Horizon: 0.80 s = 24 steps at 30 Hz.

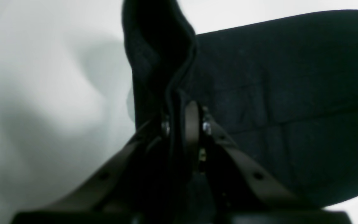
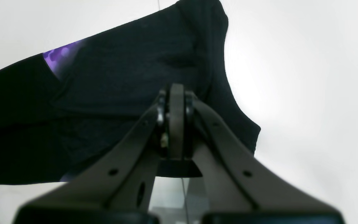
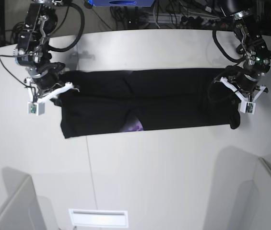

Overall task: Fold the T-shirt properly
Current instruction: 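Fold the strip end held by the left gripper toward the right gripper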

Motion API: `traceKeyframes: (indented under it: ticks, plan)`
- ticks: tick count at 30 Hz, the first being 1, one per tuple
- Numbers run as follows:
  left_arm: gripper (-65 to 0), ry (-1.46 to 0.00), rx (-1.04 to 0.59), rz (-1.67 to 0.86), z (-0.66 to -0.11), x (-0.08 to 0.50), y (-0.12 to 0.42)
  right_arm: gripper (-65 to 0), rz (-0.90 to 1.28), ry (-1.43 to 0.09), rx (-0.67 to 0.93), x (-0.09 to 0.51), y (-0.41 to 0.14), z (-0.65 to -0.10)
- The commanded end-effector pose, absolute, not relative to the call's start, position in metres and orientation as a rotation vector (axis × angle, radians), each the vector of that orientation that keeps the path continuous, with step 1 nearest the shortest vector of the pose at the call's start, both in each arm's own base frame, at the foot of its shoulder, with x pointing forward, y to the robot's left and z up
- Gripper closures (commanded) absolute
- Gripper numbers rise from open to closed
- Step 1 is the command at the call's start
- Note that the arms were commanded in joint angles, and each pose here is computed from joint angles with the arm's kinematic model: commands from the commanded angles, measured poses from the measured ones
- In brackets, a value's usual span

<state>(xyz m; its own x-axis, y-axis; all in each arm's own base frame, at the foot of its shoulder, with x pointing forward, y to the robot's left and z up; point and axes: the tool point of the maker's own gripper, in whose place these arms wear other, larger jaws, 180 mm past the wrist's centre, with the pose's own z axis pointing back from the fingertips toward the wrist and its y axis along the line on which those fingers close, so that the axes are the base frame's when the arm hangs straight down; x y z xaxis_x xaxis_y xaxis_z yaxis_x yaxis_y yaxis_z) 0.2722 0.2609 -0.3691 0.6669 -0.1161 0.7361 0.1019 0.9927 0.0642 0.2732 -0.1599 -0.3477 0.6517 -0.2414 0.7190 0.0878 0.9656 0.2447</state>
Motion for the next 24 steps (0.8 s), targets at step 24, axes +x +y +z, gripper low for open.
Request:
traceKeyframes:
  ticks: [24]
  plan:
    - [0.0,-0.863,-0.194,-0.202,-0.373,0.290,0.141,0.0,-0.192,-0.863,0.195,0.280,-0.163,-0.346]
